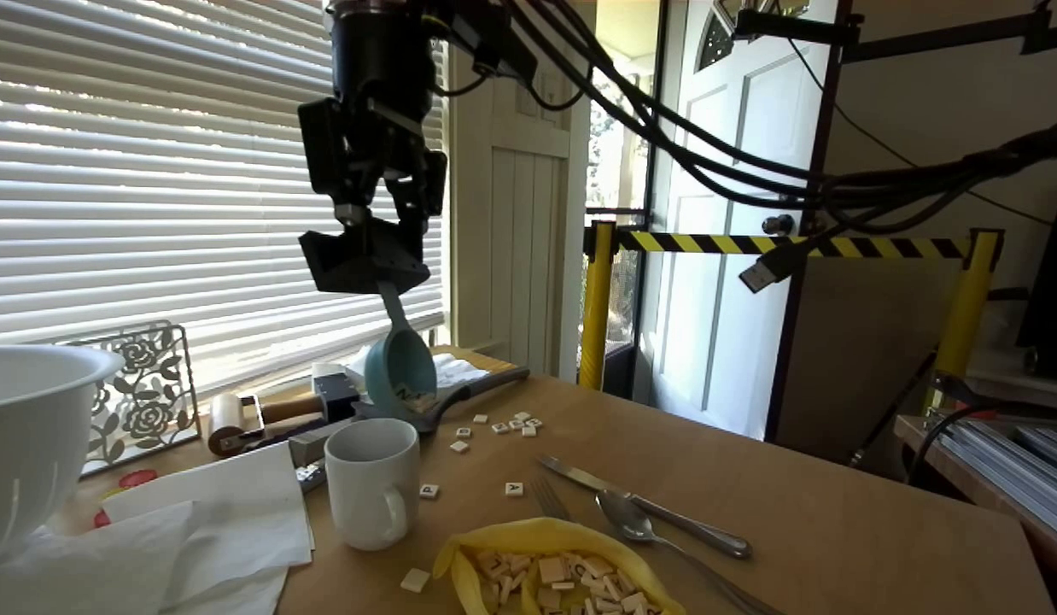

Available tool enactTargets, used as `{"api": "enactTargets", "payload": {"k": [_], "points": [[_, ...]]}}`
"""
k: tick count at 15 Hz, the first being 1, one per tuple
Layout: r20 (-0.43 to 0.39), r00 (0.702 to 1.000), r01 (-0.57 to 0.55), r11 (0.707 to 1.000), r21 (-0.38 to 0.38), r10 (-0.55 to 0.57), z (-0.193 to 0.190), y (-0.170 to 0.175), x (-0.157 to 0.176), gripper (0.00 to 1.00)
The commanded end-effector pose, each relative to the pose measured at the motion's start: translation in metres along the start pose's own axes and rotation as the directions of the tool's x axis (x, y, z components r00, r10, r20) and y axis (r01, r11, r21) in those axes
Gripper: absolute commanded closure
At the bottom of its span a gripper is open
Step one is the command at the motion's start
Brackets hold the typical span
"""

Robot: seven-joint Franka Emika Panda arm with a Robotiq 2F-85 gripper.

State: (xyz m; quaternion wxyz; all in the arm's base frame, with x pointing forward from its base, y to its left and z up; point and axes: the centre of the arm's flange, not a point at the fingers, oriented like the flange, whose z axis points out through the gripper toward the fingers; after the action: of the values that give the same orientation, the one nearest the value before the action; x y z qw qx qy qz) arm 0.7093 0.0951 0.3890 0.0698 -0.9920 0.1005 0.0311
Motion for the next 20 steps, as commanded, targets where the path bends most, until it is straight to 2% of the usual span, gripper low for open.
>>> {"api": "enactTargets", "payload": {"k": [1,11,15,20], "points": [[-0.042,0.999,-0.027,0.998,0.051,0.029,-0.001,0.000,0.027,0.65],[-0.153,0.987,-0.035,0.998,0.056,0.044,0.022,0.022,0.043,0.65],[-0.157,0.987,-0.023,0.998,0.059,0.032,0.024,0.035,0.038,0.65],[-0.139,0.988,0.075,0.995,0.069,-0.065,0.030,0.051,0.024,0.65]]}}
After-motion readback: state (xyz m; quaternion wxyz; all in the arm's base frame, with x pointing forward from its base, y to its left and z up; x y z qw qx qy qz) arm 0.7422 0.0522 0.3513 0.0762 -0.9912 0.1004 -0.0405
